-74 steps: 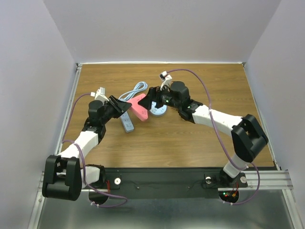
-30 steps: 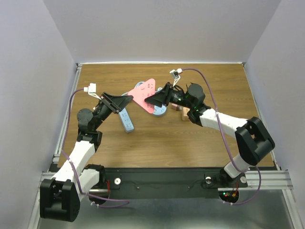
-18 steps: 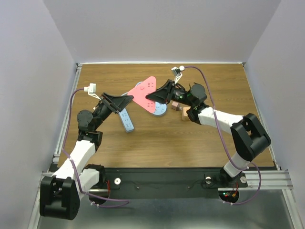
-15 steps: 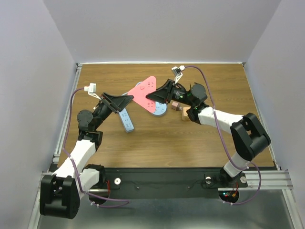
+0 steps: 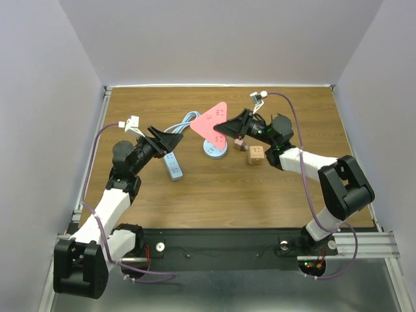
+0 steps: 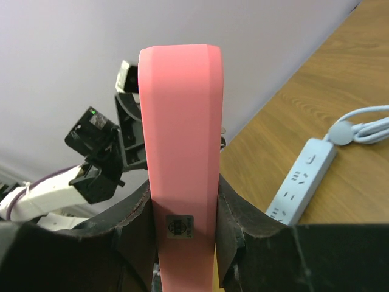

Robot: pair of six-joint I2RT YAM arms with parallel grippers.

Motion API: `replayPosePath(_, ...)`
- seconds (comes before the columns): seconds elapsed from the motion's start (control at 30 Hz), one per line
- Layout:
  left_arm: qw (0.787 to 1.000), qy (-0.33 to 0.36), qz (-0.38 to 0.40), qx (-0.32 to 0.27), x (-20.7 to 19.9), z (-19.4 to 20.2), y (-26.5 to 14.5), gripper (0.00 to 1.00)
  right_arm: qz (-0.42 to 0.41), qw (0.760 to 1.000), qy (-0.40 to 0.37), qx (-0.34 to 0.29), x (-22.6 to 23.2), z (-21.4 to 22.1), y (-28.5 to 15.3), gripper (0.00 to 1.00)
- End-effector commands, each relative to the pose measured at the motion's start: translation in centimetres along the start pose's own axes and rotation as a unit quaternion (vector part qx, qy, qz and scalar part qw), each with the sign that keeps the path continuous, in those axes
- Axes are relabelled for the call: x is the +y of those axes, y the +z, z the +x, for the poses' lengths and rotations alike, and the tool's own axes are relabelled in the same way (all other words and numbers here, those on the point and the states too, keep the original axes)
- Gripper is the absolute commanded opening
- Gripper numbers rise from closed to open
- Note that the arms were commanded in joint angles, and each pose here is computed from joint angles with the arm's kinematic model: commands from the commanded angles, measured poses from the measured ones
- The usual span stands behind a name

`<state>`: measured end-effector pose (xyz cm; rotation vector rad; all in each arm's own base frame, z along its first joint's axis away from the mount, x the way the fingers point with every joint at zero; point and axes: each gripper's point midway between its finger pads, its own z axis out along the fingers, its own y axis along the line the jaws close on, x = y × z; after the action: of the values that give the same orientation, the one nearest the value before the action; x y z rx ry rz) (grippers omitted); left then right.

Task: Insert the plug

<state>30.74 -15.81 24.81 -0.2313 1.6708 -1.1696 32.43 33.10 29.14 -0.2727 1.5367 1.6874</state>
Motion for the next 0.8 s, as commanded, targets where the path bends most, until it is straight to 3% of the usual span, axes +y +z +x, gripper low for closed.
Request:
replayPosePath(0.0,0.997,0.030,-0.072,-0.014,2.9,-0.5,0.0,0.80,-0.041,0.996,-0.060,-0.053,3.6,-4.0,-1.2,0.01)
replayPosePath(0.2,0.966,0.046,-0.254,0.013,9.9,0.6,-1.4,0.80,-0.018,0.996,-0.064,-0.063,2.3,-4.7,-2.8,0.00)
replayPosePath(0.57,0.914,0.103,-0.392,0.024,13.0,1.7,-2.4,0.80,-0.003,0.997,-0.050,-0.052,1.0,-4.3,-4.4,0.00)
replayPosePath(0.77,0.887,0.116,-0.444,0.060,15.0,3.5,-2.6,0.80,-0.010,0.997,-0.055,-0.047,1.9,-4.6,-5.4,0.00)
